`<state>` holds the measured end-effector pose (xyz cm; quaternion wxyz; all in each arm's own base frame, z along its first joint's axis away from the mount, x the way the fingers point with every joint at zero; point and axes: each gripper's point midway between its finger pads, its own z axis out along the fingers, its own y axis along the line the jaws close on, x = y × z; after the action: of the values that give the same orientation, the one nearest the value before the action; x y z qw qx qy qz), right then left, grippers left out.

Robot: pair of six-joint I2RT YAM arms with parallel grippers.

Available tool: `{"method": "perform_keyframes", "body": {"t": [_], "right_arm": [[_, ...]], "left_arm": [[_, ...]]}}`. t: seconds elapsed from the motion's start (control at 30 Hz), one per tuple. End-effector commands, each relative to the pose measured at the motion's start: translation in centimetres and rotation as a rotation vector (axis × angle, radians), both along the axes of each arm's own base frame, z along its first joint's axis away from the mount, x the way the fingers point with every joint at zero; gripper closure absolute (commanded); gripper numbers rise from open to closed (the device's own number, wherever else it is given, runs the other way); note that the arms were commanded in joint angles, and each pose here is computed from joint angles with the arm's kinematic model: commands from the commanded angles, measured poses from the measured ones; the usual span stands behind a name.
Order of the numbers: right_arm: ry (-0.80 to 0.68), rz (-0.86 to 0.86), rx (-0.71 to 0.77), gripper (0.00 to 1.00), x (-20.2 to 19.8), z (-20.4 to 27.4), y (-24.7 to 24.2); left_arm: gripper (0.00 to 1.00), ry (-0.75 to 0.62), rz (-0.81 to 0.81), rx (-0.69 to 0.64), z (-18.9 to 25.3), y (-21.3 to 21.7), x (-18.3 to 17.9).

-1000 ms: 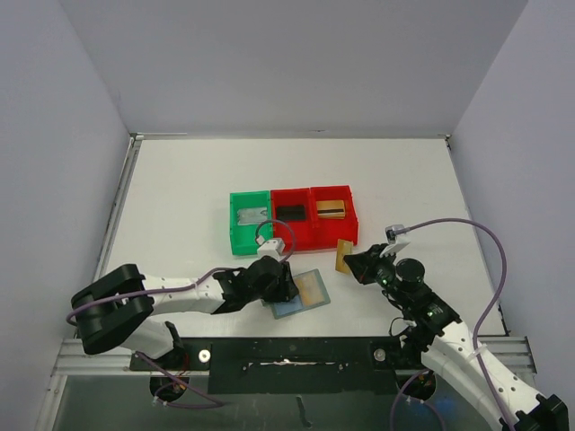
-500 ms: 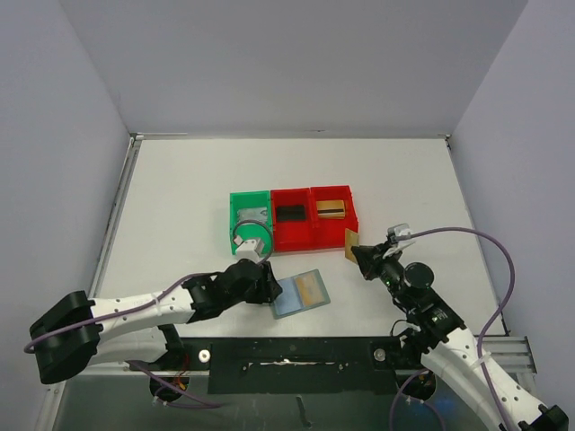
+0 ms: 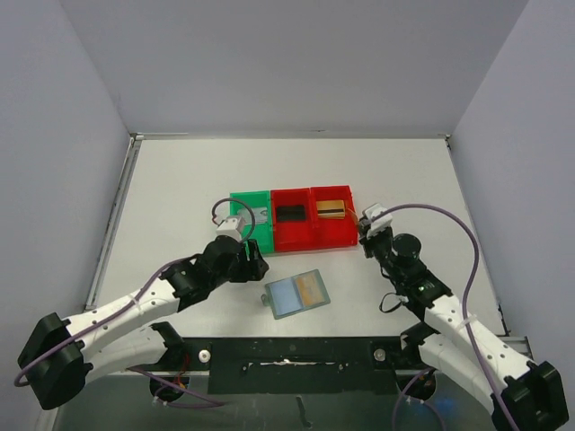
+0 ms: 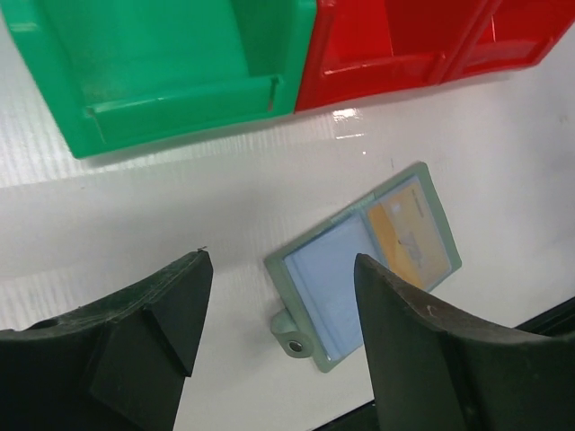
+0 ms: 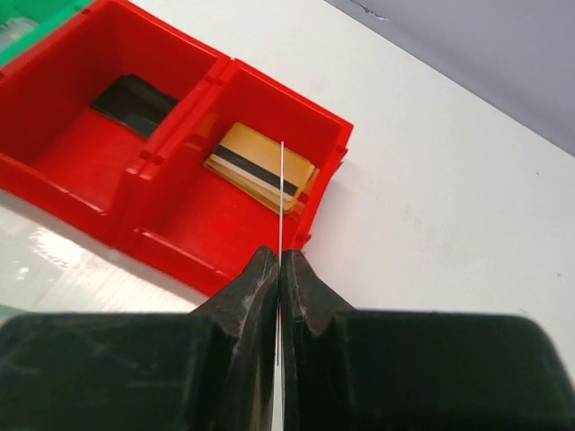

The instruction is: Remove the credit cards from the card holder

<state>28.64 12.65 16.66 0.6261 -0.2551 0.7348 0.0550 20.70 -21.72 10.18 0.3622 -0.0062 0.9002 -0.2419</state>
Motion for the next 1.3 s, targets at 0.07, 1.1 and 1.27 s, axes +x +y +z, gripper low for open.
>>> {"method": "perform_keyframes", "body": {"t": [0.07, 1.1, 1.27], "right_arm": [[-0.132, 0.189, -0.079, 1.00, 4.3, 4.3, 1.3], [0.001, 0.537, -0.662, 1.00, 13.2, -3.5, 4.1], [0.023, 0.565, -0.702, 1.00, 13.9, -4.2, 4.2]], "left_arm": [[0.31, -0.043, 0.007, 0.014, 3.2, 1.6, 2.0], [0.21, -0.114, 0.120, 0.067, 6.8, 6.6, 3.9], [0.21, -0.114, 0.122, 0.081, 6.9, 7.0, 3.8]]}}
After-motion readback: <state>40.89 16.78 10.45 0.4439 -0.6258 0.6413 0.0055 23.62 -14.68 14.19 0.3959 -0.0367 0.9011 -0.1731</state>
